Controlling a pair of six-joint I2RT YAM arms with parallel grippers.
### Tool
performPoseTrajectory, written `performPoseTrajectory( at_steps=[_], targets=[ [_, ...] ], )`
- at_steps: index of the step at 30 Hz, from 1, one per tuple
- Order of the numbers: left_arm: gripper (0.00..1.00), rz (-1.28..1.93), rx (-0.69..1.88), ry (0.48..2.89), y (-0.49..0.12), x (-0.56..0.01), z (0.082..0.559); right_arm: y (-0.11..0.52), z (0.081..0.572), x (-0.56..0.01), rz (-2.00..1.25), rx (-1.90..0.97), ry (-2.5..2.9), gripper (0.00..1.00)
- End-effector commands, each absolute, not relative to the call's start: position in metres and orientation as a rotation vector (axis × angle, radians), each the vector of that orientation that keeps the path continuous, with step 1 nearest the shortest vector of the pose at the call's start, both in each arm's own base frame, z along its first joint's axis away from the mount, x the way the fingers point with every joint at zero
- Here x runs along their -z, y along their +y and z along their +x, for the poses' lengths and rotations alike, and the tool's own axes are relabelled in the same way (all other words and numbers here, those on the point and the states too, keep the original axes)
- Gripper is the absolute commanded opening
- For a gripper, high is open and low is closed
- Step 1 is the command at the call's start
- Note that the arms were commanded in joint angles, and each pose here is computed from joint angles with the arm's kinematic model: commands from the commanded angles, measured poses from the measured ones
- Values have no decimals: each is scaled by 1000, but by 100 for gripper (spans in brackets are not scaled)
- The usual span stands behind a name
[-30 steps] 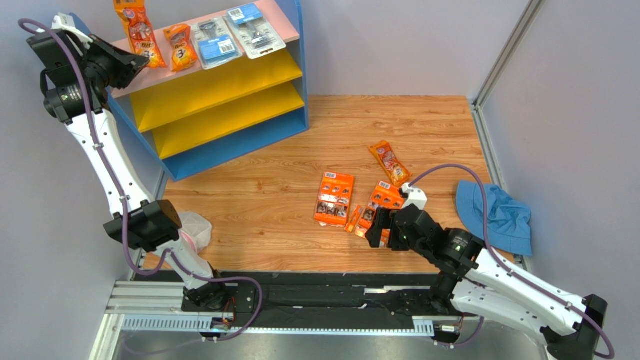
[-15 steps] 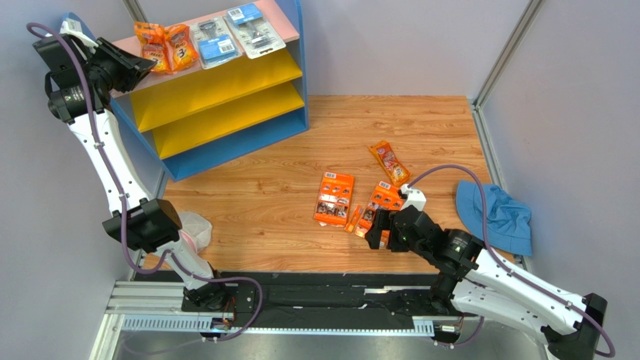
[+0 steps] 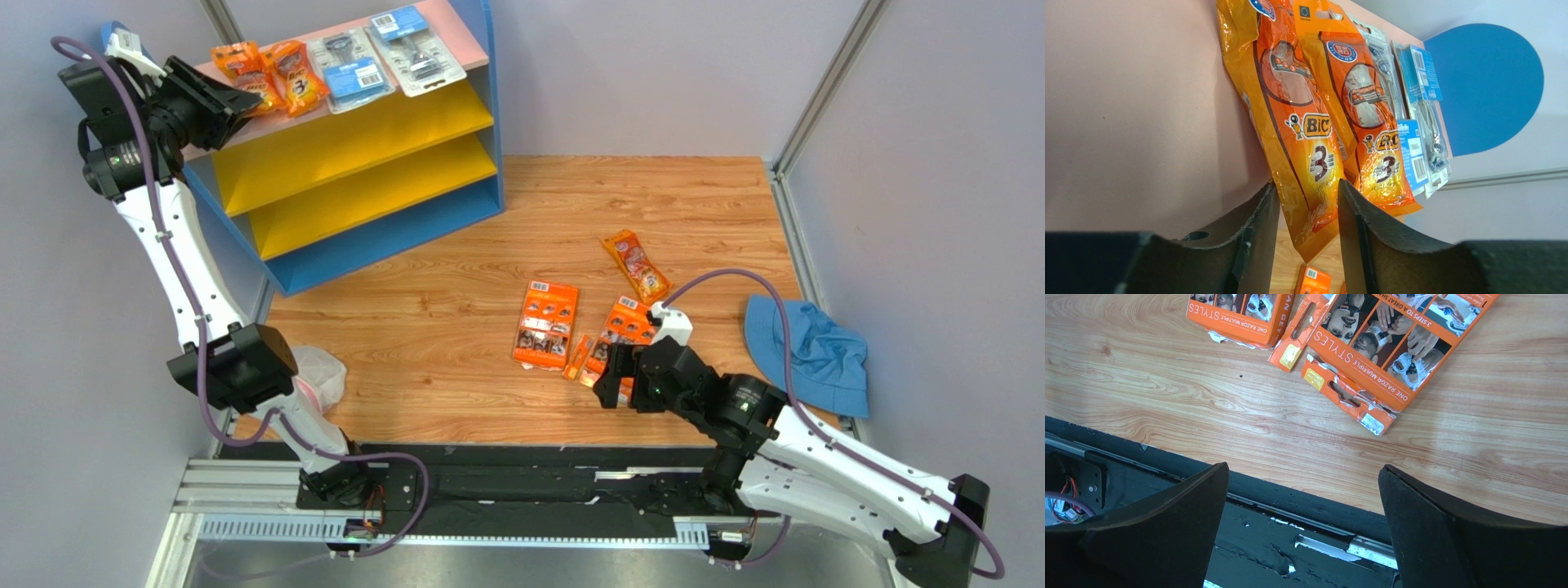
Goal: Place and organize the shaving razors onto the shelf
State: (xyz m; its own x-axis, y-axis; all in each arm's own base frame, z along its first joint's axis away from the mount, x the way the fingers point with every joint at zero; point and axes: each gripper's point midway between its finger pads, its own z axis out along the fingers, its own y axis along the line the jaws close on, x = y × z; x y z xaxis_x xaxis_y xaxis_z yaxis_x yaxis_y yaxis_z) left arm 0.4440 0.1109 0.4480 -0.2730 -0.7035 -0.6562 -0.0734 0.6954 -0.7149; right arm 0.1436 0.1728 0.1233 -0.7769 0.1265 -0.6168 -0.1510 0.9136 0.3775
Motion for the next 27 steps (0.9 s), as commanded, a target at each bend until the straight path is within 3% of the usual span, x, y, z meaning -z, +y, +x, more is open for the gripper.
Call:
performPoseTrajectory(
  at_steps=[1, 21, 27],
  targets=[
    [53, -665, 638, 1741, 118, -452, 435, 181, 149, -135, 13, -590, 2352, 97],
    [81, -703, 405, 1690, 129, -470, 397, 182, 148, -142, 5, -599, 2340, 100],
    [84, -656, 439, 1677, 113, -479, 386, 179, 151, -150, 10, -580, 2324, 100]
  ],
)
